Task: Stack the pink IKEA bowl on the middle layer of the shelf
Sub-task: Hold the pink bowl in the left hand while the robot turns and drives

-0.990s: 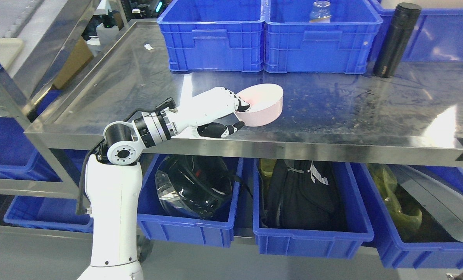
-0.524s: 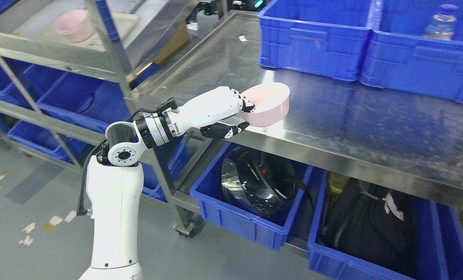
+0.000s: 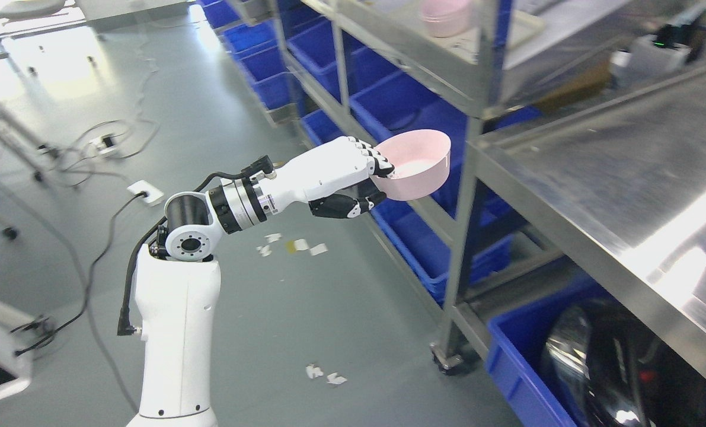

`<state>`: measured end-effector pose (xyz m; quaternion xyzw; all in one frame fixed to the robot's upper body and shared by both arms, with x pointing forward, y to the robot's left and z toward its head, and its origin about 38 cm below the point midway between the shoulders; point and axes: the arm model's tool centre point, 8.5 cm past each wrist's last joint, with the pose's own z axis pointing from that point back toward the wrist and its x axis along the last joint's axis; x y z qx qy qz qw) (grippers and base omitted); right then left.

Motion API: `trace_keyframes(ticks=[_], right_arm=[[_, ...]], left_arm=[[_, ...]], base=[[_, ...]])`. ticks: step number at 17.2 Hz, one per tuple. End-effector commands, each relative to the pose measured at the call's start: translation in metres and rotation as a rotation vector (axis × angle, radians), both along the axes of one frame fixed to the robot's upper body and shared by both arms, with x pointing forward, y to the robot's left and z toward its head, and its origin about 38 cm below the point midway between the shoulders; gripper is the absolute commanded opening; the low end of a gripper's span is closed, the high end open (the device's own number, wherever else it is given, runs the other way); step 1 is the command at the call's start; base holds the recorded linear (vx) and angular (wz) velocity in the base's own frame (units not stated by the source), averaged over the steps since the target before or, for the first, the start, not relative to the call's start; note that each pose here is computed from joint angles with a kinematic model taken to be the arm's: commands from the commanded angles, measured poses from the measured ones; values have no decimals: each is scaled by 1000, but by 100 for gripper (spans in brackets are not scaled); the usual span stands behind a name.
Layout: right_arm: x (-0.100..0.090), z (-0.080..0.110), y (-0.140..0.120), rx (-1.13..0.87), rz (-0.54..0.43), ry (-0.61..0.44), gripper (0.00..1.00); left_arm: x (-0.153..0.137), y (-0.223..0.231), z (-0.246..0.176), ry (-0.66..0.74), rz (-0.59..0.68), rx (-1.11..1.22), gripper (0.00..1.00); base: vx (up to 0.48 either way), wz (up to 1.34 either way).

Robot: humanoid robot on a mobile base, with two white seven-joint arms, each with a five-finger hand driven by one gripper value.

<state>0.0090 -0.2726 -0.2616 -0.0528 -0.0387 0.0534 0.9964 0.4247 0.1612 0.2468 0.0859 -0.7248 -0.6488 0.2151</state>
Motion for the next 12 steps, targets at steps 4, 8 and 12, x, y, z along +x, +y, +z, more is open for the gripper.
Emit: trace_keyframes(ticks=[4,8,12], right_arm=[[3,1,-11,-12,2,-13,100],[3,1,-11,-12,2,-13,100],[3,1,-11,-12,2,-13,100]], left_arm=[[-6,-8,1,-13,-39,23,4],[-9,-10,6,-33,-45,28,5],[-11,-19,5,-32,-69,39,4]], base=[[169,1239],[147,757],[178,477]])
